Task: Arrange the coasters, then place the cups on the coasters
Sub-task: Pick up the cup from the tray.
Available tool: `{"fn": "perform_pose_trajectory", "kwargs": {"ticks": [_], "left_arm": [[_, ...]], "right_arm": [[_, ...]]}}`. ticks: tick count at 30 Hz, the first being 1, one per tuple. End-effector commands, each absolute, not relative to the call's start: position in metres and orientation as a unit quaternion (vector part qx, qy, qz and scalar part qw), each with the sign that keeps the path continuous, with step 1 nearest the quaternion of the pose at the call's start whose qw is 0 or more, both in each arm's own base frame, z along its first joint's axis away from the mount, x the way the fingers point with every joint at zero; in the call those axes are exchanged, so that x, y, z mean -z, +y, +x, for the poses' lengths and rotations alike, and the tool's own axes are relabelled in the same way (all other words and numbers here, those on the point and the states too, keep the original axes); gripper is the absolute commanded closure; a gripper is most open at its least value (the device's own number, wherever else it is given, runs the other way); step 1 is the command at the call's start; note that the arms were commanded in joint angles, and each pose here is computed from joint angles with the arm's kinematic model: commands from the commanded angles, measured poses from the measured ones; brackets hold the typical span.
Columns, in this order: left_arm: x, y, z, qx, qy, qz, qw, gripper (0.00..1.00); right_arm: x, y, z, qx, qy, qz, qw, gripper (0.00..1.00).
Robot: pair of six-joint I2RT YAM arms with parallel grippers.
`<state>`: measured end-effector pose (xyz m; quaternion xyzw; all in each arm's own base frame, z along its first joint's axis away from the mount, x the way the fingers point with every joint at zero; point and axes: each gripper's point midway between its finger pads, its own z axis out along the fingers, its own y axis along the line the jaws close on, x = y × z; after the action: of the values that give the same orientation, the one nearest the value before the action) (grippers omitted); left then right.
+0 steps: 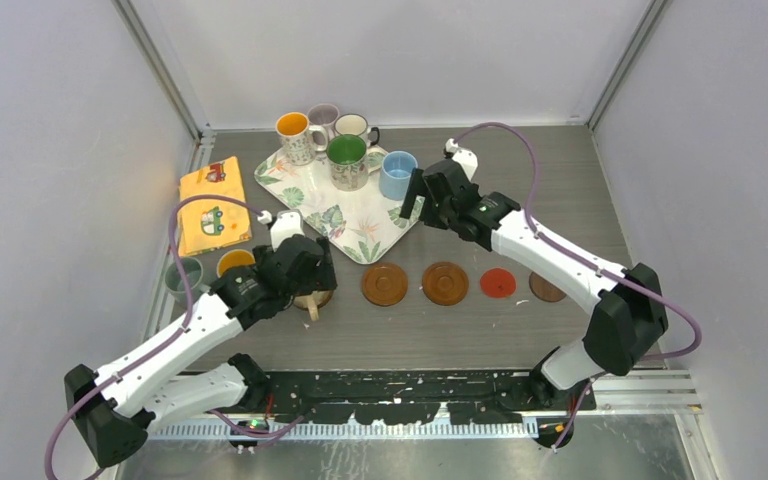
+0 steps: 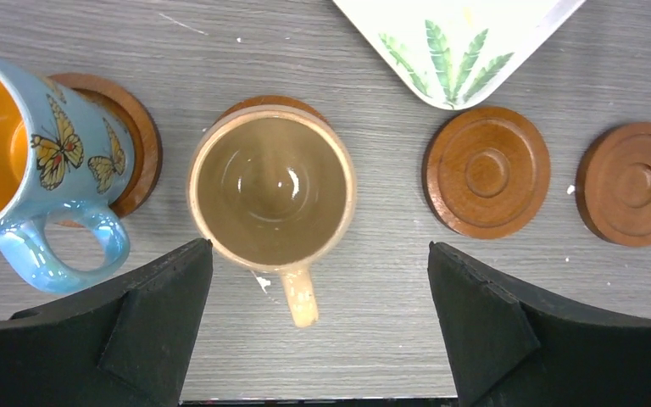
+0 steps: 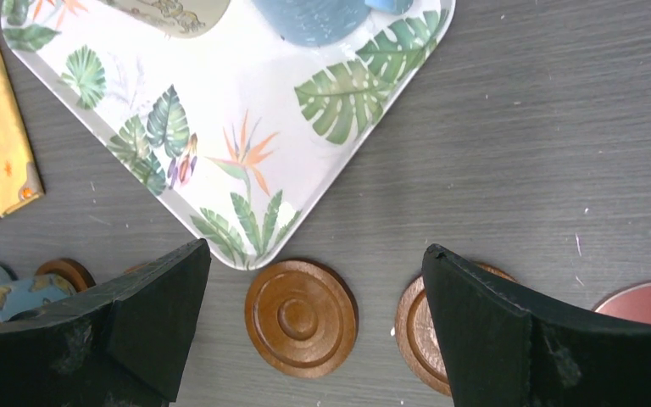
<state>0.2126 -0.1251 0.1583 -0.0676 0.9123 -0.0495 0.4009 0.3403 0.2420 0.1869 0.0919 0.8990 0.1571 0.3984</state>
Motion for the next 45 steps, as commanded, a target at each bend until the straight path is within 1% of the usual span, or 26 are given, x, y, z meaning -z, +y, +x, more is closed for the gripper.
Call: {"fn": "perform_pose_trajectory", "kwargs": {"ticks": [1,5,9,18,24,30,36,38,45], "left_arm": [[-0.184,-0.136,0.218,0.082,0.902,-0.048,0.422,0.00],[-0.194,-0.146,0.221,0.105,0.898,-0.030,0.427,0.00],[-0.202,-0.154,0.223,0.121,0.897,-0.010,0.425,0.00],[-0.210,-0.172,0.227,0.207,0.894,0.010,0.398,0.00],[-0.213,-0.179,0.223,0.232,0.893,0.026,0.385,0.00],[-0.214,-0.181,0.218,0.243,0.892,0.034,0.380,0.00],[-0.215,-0.179,0.216,0.245,0.890,0.034,0.383,0.00],[-0.213,-0.179,0.217,0.242,0.891,0.035,0.383,0.00],[-0.210,-0.180,0.220,0.240,0.891,0.033,0.383,0.00]], "right_arm": [[-0.217,0.247,0.367,-0.165,0.871,0.118,0.448,0.00],[-0.226,0.251,0.389,-0.184,0.860,0.135,0.457,0.00],[-0.226,0.251,0.420,-0.209,0.862,0.143,0.439,0.00],[-0.226,0.220,0.492,-0.222,0.842,0.162,0.464,0.00],[-0.234,0.212,0.527,-0.219,0.833,0.143,0.487,0.00],[-0.224,0.212,0.562,-0.237,0.830,0.130,0.488,0.00],[-0.215,0.227,0.587,-0.258,0.833,0.103,0.479,0.00],[-0.203,0.231,0.590,-0.262,0.842,0.107,0.460,0.00],[-0.170,0.244,0.571,-0.297,0.852,0.132,0.411,0.00]]}}
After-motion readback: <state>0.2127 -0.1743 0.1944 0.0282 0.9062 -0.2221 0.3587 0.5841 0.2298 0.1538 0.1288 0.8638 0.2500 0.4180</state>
